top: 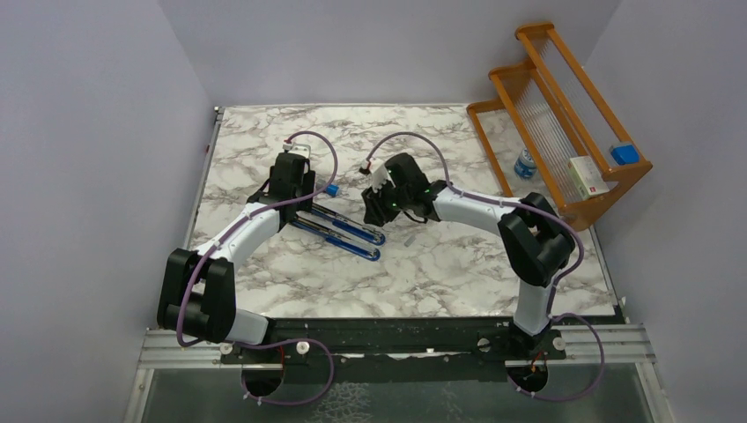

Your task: Load the staples into the stapler

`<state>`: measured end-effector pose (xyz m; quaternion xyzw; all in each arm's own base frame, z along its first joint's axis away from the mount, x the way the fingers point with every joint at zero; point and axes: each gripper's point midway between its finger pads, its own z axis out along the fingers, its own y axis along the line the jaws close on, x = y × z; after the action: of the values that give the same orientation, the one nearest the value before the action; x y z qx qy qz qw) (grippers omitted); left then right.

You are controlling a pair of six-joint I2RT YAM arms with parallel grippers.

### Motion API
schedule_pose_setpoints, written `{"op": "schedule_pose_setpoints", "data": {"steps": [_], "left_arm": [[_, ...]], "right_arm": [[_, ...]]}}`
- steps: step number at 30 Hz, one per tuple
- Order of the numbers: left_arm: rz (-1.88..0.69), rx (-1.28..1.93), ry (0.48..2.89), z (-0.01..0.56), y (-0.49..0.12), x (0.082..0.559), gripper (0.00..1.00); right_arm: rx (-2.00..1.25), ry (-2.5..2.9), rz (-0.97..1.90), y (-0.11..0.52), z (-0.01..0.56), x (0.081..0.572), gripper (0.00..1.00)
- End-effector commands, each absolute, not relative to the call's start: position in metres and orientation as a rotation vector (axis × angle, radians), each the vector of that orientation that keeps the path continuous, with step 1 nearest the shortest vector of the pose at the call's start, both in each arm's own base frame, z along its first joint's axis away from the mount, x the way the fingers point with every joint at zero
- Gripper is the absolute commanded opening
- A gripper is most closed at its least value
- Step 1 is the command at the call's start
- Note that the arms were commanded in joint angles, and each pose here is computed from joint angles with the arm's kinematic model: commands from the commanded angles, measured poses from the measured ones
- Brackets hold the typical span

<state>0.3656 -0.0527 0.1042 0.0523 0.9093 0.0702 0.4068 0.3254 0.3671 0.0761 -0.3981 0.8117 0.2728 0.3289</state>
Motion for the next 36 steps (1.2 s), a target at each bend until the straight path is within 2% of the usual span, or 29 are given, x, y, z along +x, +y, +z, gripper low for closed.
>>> {"op": "schedule_pose_setpoints", "data": {"steps": [1, 15, 36], "left_arm": [[0.176, 0.126, 2.233, 0.125, -0.054, 0.374, 0.61], [0.178, 0.126, 2.234, 0.124, -0.054, 0.374, 0.61], [0.178, 0.127, 2.231, 0.125, -0.054, 0.374, 0.61]], "right_arm": [[-0.935, 2.144, 0.907, 0.359, 0.088, 0.323, 0.42], [-0.834, 2.199, 1.199, 0.353, 0.079, 0.314, 0.41], [-0.816, 2.29, 1.166, 0.347, 0.049, 0.314, 0.39]]}}
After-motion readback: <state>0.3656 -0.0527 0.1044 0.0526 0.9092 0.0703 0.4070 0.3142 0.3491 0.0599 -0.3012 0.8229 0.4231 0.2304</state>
